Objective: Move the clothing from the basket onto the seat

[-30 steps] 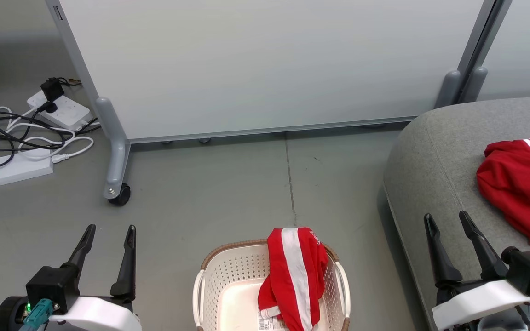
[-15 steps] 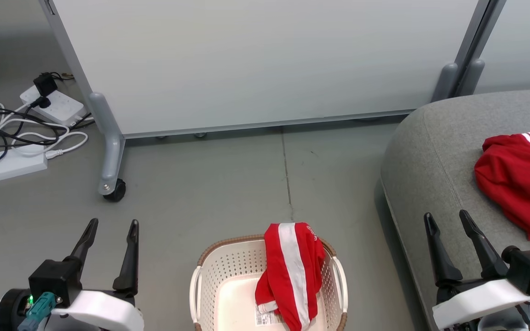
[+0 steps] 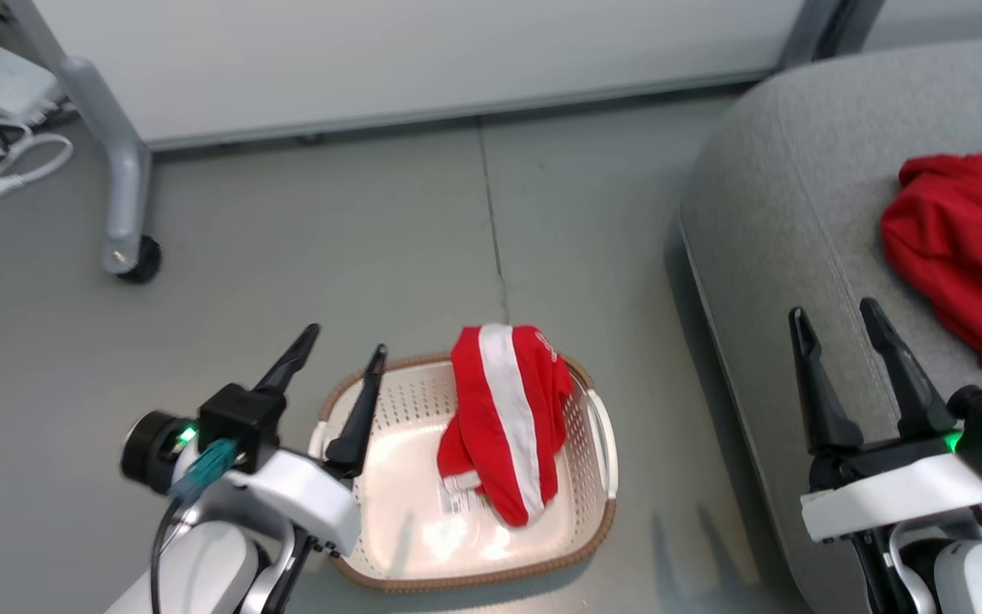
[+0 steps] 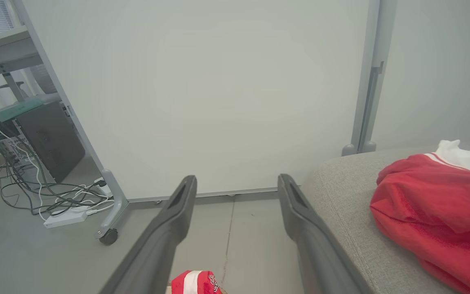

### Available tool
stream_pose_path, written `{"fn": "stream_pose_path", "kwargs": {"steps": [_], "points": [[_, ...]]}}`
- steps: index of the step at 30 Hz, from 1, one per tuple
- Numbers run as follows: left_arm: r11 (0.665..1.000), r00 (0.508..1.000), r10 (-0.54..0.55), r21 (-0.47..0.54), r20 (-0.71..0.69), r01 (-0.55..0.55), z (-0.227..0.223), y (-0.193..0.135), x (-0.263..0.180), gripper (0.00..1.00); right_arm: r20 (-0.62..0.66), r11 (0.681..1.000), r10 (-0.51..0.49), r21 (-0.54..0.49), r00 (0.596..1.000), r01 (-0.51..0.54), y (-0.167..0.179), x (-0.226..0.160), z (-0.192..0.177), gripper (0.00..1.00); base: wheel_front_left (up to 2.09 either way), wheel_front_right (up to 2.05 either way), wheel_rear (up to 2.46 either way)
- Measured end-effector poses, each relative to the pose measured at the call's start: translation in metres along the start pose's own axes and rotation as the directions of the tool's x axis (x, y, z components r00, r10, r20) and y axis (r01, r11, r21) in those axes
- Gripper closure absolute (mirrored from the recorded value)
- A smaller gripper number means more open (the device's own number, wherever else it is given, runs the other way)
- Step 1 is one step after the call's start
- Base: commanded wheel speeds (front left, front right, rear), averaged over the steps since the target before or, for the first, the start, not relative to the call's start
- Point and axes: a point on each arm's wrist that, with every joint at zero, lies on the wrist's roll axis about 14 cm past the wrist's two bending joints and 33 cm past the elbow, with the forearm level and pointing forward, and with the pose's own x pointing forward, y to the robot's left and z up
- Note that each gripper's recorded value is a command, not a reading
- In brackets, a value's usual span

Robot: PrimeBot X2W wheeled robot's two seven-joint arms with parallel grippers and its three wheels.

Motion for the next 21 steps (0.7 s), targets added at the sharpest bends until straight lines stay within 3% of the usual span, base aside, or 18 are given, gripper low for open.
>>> {"fn": "stream_pose_path", "kwargs": {"steps": [5, 10, 21], "points": [[0.993, 0.985, -0.119, -0.005, -0.122, 0.119, -0.047, -0.022, 0.037, 0.00, -0.010, 0.999, -0.038, -0.016, 0.999, 0.038, -0.016, 0.015, -0.009, 0.00, 0.00, 0.00, 0.00], [0.977, 0.937, -0.214, -0.042, -0.275, 0.210, -0.108, -0.042, 0.061, 0.00, -0.032, 0.996, -0.088, -0.037, 0.996, 0.087, -0.037, 0.024, -0.024, 0.00, 0.00, 0.00, 0.00], [0.942, 0.720, -0.332, -0.167, -0.610, 0.292, -0.241, -0.065, 0.079, 0.00, -0.095, 0.985, -0.167, -0.065, 0.981, 0.161, -0.069, 0.032, -0.064, 0.00, 0.00, 0.00, 0.00]]}}
